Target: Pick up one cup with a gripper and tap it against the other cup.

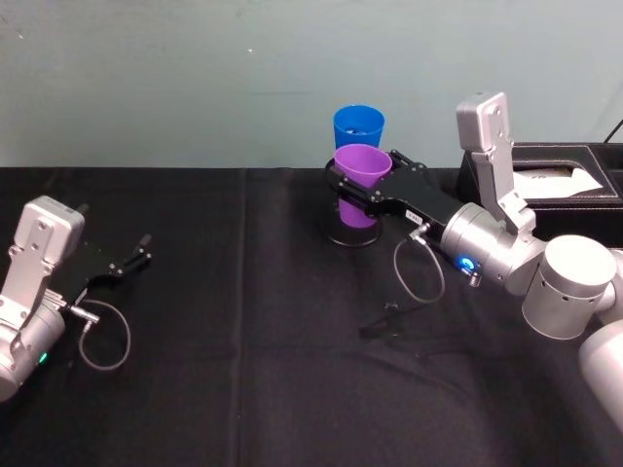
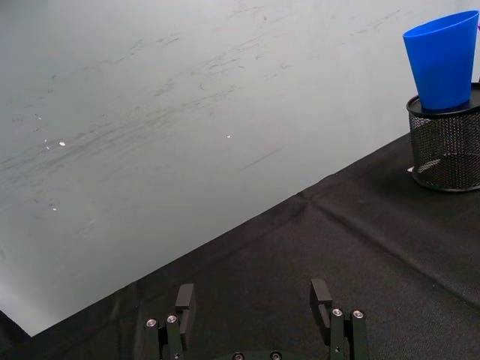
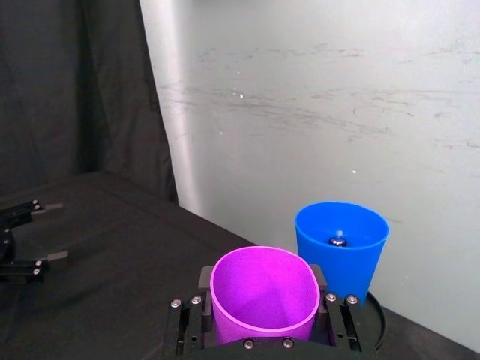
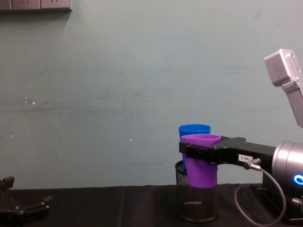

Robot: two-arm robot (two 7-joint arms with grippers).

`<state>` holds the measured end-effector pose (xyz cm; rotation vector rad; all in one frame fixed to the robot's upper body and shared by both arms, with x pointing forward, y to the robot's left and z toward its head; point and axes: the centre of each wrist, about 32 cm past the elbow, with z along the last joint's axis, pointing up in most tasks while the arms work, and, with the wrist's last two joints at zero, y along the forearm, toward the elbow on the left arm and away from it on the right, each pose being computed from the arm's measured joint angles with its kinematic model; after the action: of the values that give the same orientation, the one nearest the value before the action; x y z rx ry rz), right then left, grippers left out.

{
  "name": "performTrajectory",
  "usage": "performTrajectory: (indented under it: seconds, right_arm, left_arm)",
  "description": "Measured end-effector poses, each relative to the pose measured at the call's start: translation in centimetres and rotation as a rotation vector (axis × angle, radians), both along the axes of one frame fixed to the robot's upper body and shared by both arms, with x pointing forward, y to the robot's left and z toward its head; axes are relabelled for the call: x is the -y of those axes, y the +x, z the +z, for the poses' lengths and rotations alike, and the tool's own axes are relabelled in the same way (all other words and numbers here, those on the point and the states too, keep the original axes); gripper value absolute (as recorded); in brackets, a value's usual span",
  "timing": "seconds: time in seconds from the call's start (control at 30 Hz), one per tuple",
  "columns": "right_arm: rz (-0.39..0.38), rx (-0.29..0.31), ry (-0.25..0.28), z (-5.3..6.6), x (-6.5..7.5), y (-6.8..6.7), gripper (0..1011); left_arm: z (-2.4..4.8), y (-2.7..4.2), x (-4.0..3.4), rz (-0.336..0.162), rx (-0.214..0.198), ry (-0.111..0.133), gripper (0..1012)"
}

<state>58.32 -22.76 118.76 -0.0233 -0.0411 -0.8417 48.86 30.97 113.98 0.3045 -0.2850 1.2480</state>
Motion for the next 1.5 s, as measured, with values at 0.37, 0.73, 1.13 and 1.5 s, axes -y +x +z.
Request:
performTrajectory:
  seconds: [0.37,0.73,1.13,1.5]
  right_arm:
    - [-0.02,0.007,0.0,0.4,0.3,1.1,731]
    - [-0.033,-0.003,0.008,0.6,0.6,2.0,731]
    - [-0.046,-0.007,0.024,0.9,0.7,3.2,731]
    - [-0.043,-0.004,0.032,1.2,0.6,3.7,731]
  left_arm:
    - [0.0,0.0,0.0,0.0,0.0,0.0,1000]
    - [0.0,0.0,0.0,0.0,0.0,0.0,1000]
    - [0.0,0.0,0.0,0.0,0.0,0.0,1000]
    - [0.0,0.0,0.0,0.0,0.0,0.0,1000]
